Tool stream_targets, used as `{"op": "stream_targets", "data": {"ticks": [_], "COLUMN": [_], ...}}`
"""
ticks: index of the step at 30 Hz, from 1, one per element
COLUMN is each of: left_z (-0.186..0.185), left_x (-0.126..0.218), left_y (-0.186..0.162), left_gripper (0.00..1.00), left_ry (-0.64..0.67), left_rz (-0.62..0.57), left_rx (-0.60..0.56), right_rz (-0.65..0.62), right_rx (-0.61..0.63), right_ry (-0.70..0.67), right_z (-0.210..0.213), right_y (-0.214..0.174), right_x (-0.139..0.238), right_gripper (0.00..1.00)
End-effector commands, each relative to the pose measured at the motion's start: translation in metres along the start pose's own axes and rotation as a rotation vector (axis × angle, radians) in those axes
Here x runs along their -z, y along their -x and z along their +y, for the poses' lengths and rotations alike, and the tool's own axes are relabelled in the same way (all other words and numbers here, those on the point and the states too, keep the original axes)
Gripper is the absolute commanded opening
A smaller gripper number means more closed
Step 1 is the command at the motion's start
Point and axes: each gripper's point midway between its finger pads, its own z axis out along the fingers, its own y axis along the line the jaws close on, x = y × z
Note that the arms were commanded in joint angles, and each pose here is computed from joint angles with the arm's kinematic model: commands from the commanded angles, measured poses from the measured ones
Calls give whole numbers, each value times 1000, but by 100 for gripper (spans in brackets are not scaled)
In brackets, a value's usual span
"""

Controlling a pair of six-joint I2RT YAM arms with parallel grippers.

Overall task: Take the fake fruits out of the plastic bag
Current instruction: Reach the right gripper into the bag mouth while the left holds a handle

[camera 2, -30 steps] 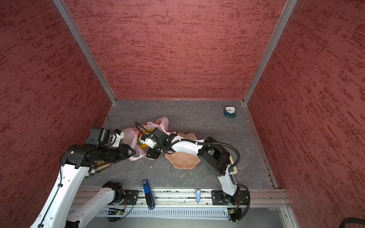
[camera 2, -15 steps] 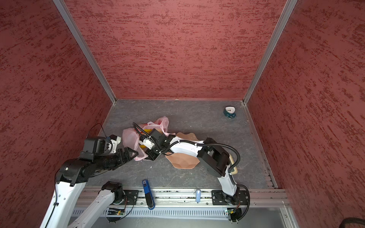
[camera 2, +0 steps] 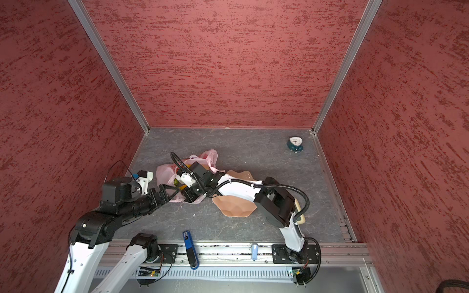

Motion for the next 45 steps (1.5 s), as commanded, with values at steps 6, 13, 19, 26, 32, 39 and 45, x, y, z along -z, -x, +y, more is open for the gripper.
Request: {"op": "stream_targets", "data": {"ticks": [6, 13, 19, 26, 32, 39, 45], "left_z": [19, 28, 36, 42, 53, 73, 80], "left_x": [-5, -23, -25, -13, -2, 1, -12], "left_y": [-4, 4, 11, 6, -12, -29, -27], "left_gripper": [96, 74, 51, 16, 10, 8, 8], "left_ry": [111, 143, 180, 192, 182, 133, 96], "left_rz": [23, 15, -24, -62, -82, -166, -204], "left_rx": [-17, -24, -24, 16, 96, 227, 292], "right_rz": [-83, -89, -78, -72, -103, -96, -41], "right_rx": [25, 25, 31, 30, 24, -10, -29], "right_ry": [156, 186, 187, 102, -47, -192, -232], "right_z": [45, 52, 52, 36, 9, -25, -43], "right_y": [35, 38, 35, 29, 33, 28, 9], "right_x": [15, 18, 17, 13, 13, 7, -1], "right_gripper": [35, 35, 36, 37, 39, 45, 47]}}
